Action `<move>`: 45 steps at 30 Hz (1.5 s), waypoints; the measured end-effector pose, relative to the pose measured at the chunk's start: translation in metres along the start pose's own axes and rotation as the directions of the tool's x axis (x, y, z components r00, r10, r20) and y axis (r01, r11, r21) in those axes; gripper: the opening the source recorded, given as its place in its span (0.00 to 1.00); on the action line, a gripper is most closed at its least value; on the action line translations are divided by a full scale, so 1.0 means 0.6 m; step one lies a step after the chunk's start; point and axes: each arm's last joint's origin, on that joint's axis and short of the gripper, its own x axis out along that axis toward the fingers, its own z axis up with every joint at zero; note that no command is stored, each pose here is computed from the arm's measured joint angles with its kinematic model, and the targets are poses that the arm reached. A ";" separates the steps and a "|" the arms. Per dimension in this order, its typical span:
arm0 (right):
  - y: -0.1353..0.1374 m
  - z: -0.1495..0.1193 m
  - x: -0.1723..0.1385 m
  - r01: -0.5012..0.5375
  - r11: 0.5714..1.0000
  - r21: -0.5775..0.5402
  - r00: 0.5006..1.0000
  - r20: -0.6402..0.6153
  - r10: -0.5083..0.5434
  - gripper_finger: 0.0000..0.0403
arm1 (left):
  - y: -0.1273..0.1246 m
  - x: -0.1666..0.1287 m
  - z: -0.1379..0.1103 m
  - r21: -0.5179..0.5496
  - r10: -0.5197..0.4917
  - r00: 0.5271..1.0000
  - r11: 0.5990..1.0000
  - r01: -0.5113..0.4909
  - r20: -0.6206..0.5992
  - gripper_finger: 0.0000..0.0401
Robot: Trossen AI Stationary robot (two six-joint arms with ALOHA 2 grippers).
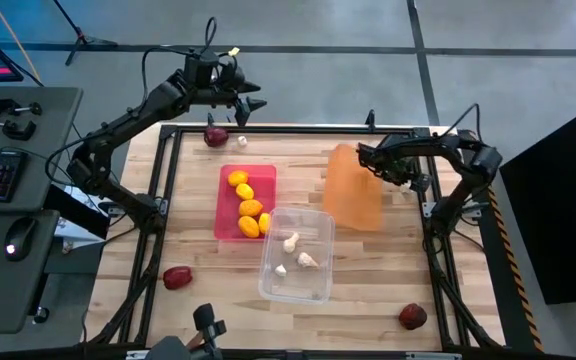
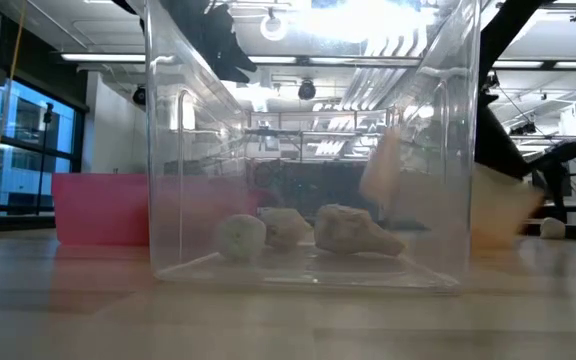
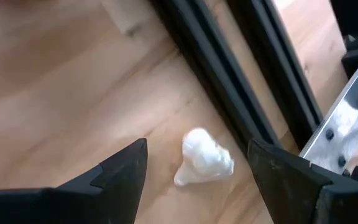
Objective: Sort produce into baskets
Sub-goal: Put the garlic into the transparent bin
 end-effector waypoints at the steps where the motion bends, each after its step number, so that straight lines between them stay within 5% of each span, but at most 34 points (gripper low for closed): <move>1: 0.001 -0.001 0.002 0.004 1.000 -0.004 1.000 -0.007 -0.004 0.67 | 0.000 0.000 0.000 0.001 0.001 1.000 1.000 -0.001 0.002 0.62; 18: -0.025 0.014 -0.032 -0.133 0.990 -0.055 0.991 0.026 0.135 0.67 | 0.001 -0.002 0.009 0.019 0.014 0.999 1.000 -0.015 0.051 0.62; 29: -0.085 0.029 -0.067 -0.252 0.932 0.260 0.964 0.147 0.220 0.67 | 0.000 -0.003 0.007 -0.011 0.013 0.999 1.000 -0.012 0.036 0.62; 36: -0.114 0.004 -0.012 -0.327 0.819 0.471 0.942 0.095 0.321 0.67 | 0.000 -0.003 0.007 0.002 0.012 0.999 1.000 -0.012 0.033 0.62; 39: -0.117 -0.004 0.006 -0.366 0.777 0.512 0.921 0.084 0.379 0.67 | 0.000 -0.003 0.007 0.018 0.012 0.999 1.000 -0.013 0.033 0.62; 45: -0.116 -0.012 0.024 -0.358 0.763 0.538 0.920 0.065 0.386 0.67 | 0.000 -0.003 0.007 0.038 0.013 0.999 0.999 -0.014 0.033 0.62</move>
